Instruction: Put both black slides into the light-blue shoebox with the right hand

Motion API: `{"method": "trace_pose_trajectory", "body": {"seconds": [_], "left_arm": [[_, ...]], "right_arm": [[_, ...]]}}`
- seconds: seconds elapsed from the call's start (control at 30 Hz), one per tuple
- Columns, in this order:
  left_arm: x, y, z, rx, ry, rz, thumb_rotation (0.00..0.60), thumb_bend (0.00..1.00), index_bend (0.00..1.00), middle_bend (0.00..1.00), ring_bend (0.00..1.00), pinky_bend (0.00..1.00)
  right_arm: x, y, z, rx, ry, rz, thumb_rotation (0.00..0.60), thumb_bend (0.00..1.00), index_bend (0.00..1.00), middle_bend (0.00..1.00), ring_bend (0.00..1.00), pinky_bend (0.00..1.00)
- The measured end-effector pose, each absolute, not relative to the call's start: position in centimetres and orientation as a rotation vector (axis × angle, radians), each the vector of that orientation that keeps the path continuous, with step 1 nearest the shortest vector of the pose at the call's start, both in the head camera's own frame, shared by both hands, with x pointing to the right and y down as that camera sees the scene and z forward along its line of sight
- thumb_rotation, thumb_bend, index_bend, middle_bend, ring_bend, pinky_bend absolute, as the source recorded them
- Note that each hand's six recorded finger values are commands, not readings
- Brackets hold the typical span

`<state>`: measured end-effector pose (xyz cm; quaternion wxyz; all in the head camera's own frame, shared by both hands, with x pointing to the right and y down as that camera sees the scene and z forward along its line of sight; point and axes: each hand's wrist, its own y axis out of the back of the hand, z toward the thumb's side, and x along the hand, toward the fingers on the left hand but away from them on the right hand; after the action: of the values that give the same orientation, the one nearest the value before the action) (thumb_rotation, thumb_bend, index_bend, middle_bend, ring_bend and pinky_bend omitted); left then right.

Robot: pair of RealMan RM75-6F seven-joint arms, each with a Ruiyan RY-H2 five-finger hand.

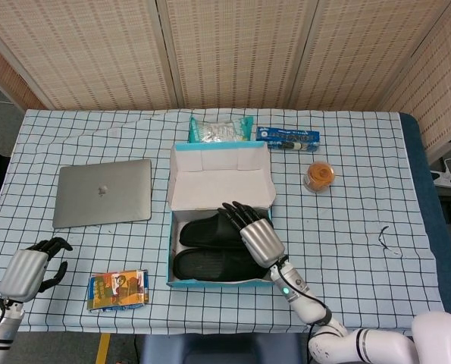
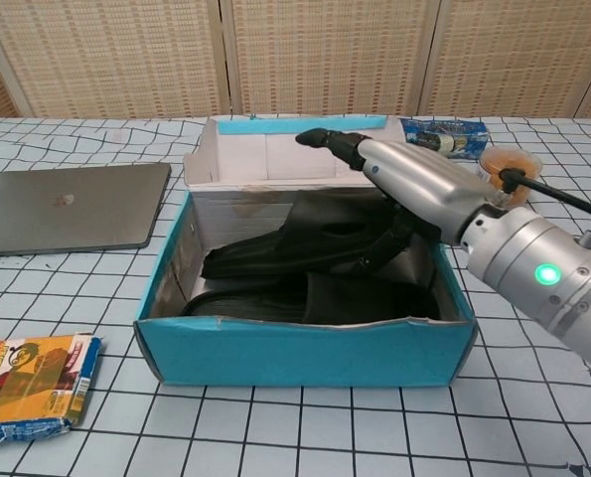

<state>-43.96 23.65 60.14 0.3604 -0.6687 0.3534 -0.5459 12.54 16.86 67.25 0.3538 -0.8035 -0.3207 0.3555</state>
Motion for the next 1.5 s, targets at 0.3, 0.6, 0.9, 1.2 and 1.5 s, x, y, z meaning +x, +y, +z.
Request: {"method": "trace_pose_trajectory", "body": {"seconds": [0.3, 0.6, 0.9, 1.2, 1.5], "left_arm": [[-43.7, 23.8, 60.4, -1.726, 0.892, -1.414, 0.600, 0.46, 0.39, 0.35, 0.38, 0.60], [-43.7, 23.8, 60.5, -1.727, 0.891, -1.419, 0.600, 0.46, 0.39, 0.35, 0.38, 0.60], [-43.7, 23.8, 60.4, -1.729, 0.893, -1.415, 0.600, 0.46, 0.39, 0.36, 0.38, 0.60], [-43.8, 23.8, 60.2, -1.727, 0.900, -1.409, 0.600, 0.46, 0.39, 0.36, 0.38, 0.60], [-43.8, 23.7, 60.3, -1.730, 0.904, -1.415, 0.600, 0.46, 0.39, 0.36, 0.38, 0.60]], "right_arm": [[16.4, 16.9, 63.2, -1.916, -0.927, 0.979, 0.600, 0.12, 0.22, 0.23, 0.13, 0.18], [19.1, 17.0, 62.1, -1.781, -0.892, 1.084, 0.600, 0.51, 0.67, 0.57, 0.47, 0.51], [19.0, 17.9, 65.0, -1.852, -0.787, 1.185, 0.600, 0.54, 0.69, 0.59, 0.48, 0.52], [19.0, 18.4, 66.9, -1.893, -0.774, 1.199, 0.600, 0.54, 0.69, 0.59, 0.48, 0.52], [19.1, 18.8, 68.2, -1.909, -0.751, 1.219, 0.600, 0.54, 0.69, 0.59, 0.48, 0.52]]}}
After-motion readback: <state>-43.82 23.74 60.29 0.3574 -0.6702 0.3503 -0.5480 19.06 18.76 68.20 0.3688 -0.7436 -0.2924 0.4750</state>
